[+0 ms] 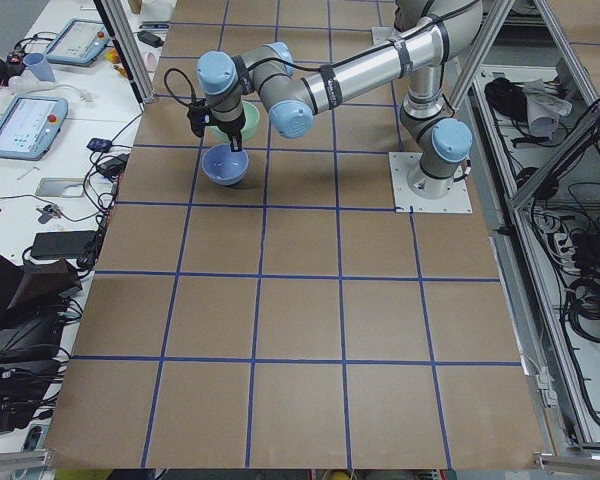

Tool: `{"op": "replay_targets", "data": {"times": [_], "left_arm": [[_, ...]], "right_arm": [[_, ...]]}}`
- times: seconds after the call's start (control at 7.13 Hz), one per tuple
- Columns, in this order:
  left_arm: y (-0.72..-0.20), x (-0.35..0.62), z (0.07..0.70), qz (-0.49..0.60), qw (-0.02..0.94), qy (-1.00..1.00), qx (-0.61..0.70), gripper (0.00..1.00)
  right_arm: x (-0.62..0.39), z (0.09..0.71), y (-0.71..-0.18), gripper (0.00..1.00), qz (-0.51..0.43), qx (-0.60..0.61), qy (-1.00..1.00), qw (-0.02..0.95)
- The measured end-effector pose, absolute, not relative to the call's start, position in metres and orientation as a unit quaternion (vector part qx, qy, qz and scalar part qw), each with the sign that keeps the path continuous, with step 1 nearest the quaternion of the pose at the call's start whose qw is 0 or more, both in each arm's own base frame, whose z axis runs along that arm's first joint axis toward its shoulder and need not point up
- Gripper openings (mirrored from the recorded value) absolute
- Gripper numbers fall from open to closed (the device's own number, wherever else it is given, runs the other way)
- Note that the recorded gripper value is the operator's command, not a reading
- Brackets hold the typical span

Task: Stack green bowl on blue bowl
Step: 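Lift the green bowl and carry it over the pale blue bowl, then lower the green bowl into the blue bowl and open the left gripper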

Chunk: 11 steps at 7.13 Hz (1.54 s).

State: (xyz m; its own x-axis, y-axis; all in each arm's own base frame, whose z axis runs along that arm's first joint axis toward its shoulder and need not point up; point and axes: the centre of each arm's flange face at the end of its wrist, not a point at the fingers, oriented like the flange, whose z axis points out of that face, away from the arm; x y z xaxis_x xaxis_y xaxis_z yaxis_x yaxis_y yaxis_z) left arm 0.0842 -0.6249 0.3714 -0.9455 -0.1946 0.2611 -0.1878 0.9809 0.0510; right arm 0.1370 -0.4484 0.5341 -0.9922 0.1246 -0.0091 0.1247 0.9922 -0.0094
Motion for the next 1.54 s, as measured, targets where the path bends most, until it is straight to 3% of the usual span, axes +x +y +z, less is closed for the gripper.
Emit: {"op": "replay_targets", "data": {"times": [1.54], "left_arm": [[-0.672, 0.077, 0.274, -0.039, 0.116, -0.988, 0.097, 0.00]], "right_arm": [[0.137, 0.534, -0.448, 1.00, -0.005, 0.062, 0.998, 0.004]]}}
